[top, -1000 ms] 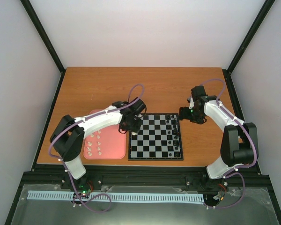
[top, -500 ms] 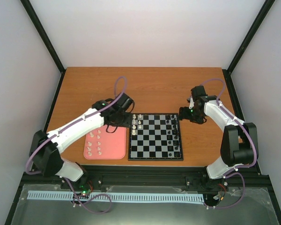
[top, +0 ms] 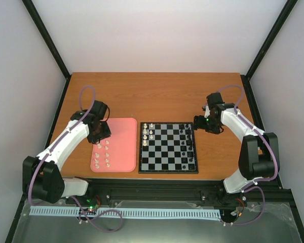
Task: Set up the chess pieces on the board
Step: Pick up the chess piece from the storage box.
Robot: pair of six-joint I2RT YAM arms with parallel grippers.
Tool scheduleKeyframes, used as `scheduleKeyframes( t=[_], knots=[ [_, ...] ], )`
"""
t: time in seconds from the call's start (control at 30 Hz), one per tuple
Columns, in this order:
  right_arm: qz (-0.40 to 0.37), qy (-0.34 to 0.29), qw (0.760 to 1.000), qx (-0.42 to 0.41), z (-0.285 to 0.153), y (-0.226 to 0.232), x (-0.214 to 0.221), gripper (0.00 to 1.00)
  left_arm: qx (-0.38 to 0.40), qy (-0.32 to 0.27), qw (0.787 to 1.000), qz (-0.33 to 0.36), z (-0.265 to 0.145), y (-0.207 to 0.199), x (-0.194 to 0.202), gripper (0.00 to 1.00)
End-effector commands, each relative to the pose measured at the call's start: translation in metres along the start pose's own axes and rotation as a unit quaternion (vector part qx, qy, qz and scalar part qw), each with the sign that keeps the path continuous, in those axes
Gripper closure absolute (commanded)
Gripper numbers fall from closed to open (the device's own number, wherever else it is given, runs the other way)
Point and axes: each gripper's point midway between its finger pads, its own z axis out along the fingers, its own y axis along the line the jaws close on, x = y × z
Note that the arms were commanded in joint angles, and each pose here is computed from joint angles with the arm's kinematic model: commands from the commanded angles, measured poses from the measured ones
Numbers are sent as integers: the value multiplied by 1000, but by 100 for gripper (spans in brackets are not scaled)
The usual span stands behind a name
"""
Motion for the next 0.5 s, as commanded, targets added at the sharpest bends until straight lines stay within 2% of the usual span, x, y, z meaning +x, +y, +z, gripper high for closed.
scheduleKeyframes(
  t=[0.0, 0.47],
  knots=[
    [-1, -16, 1000, -1, -12, -1, -3, 0, -25, 22, 999, -24, 9, 19, -2, 60],
    [3, -14, 1000, 7, -12, -3, -3, 0, -14, 45, 999, 17, 46, -6, -18, 67]
  ],
)
